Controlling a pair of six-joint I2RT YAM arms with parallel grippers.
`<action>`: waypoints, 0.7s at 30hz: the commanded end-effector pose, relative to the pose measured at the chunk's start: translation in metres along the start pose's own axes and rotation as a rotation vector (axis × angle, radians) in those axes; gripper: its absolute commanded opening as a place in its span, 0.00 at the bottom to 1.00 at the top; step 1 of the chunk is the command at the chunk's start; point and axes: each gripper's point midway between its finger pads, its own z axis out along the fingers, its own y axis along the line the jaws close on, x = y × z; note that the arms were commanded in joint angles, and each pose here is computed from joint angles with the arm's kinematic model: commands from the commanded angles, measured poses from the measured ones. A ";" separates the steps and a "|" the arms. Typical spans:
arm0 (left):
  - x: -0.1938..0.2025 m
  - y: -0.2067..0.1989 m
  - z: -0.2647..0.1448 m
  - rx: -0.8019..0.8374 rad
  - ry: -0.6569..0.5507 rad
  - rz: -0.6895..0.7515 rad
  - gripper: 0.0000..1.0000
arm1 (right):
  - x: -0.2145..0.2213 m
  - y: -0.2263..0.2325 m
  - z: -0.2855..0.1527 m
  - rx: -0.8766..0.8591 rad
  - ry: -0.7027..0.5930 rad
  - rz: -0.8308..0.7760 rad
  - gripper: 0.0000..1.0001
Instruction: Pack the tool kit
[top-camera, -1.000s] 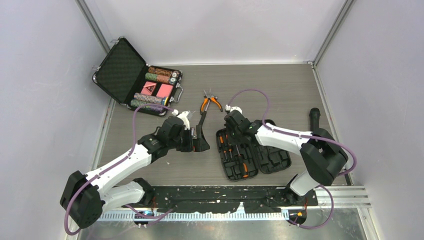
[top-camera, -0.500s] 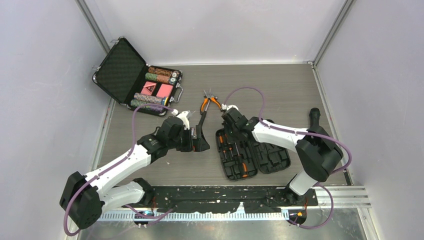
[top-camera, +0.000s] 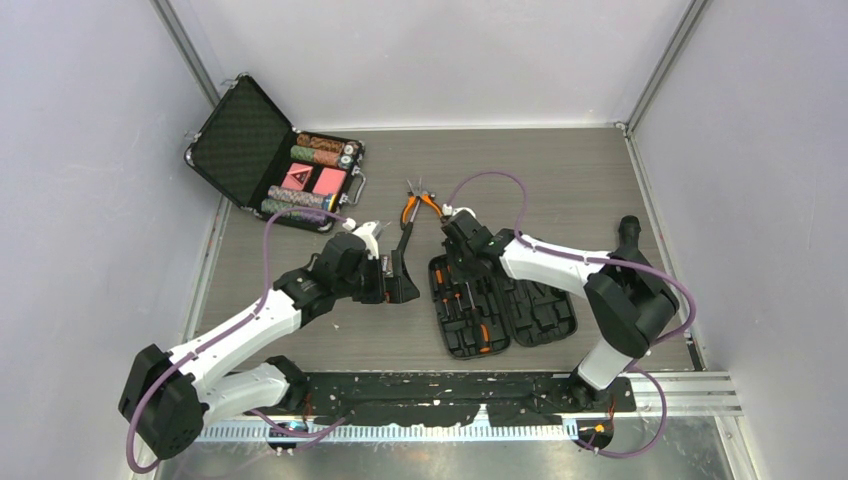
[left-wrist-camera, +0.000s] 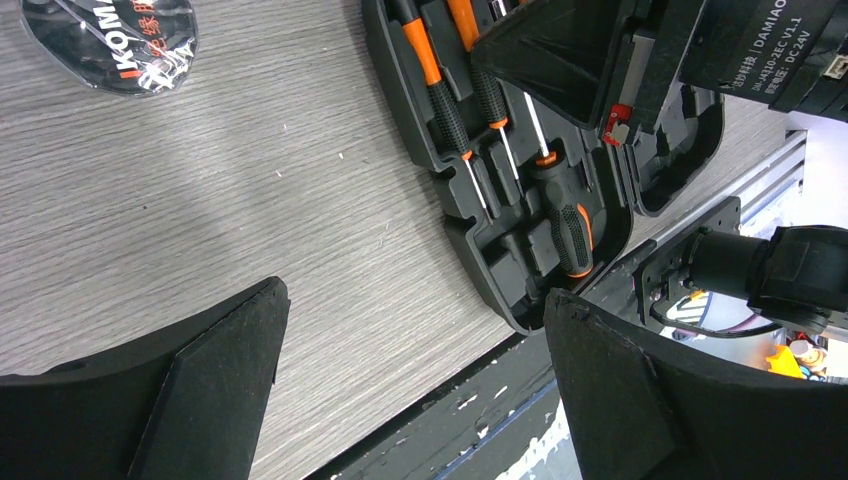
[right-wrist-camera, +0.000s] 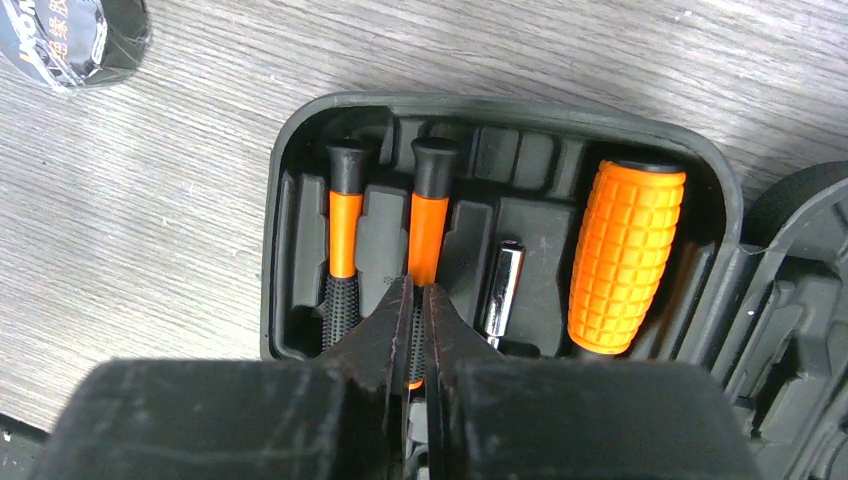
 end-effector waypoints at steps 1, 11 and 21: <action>-0.016 -0.012 -0.006 0.044 -0.063 0.012 0.99 | 0.099 -0.043 0.026 0.156 0.335 -0.028 0.05; -0.019 -0.013 -0.006 0.045 -0.072 0.016 0.99 | 0.130 -0.072 0.024 0.319 0.479 -0.143 0.05; -0.022 -0.012 -0.017 0.039 -0.108 0.030 0.99 | 0.072 -0.026 0.020 0.145 0.343 -0.171 0.09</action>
